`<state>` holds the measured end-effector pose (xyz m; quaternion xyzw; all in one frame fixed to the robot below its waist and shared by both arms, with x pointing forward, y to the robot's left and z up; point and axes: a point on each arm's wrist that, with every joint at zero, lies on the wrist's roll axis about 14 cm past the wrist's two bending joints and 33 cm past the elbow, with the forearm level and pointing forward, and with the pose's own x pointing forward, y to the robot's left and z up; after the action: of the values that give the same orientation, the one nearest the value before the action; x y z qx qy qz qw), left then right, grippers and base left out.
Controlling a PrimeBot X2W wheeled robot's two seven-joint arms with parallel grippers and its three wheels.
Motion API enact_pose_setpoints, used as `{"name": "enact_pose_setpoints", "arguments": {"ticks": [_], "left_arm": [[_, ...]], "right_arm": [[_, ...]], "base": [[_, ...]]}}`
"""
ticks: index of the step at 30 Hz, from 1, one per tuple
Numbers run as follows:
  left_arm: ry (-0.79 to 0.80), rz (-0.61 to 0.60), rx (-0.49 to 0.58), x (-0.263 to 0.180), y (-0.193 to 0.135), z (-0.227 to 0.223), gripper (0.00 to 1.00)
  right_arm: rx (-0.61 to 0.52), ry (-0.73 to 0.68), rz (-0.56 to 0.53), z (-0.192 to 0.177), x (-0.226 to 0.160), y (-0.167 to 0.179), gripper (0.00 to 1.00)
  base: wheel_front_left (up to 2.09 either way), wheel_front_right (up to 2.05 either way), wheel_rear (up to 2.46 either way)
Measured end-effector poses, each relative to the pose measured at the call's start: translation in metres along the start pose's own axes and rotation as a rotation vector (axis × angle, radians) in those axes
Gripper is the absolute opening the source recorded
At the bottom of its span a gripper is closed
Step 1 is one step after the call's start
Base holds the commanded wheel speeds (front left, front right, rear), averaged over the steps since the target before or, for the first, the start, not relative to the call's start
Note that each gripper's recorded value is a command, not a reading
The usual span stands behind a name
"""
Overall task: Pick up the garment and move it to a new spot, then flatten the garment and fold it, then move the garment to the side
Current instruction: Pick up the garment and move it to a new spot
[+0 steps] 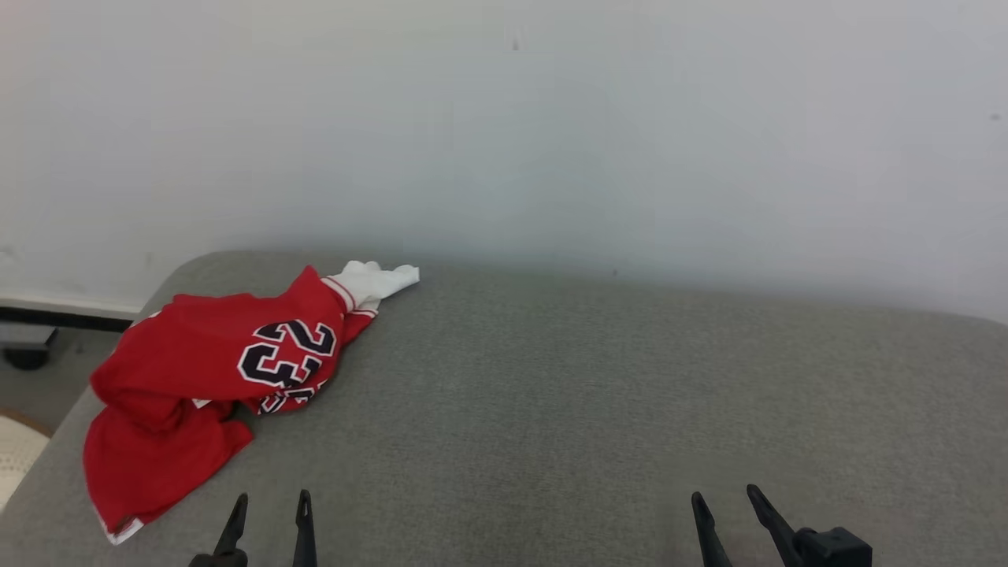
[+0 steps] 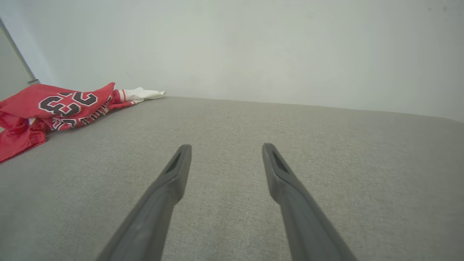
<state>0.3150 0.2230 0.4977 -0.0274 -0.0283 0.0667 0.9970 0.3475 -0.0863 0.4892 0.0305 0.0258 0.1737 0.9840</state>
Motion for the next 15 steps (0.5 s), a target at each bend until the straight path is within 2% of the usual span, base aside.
{"name": "enact_pose_setpoints", "arguments": {"ticks": [10,15], "left_arm": [[0.028,0.17,-0.016,-0.034,0.068,0.004,1.0],[0.002,0.311,-0.006,-0.062,0.109,0.012,1.0]], "right_arm": [[0.015,0.001,0.192,0.001,0.032,0.058,1.0],[0.004,-0.019,0.315,0.01,0.051,0.098,1.0]], "base": [[0.0,0.0,0.0],[0.0,0.0,0.0]]}}
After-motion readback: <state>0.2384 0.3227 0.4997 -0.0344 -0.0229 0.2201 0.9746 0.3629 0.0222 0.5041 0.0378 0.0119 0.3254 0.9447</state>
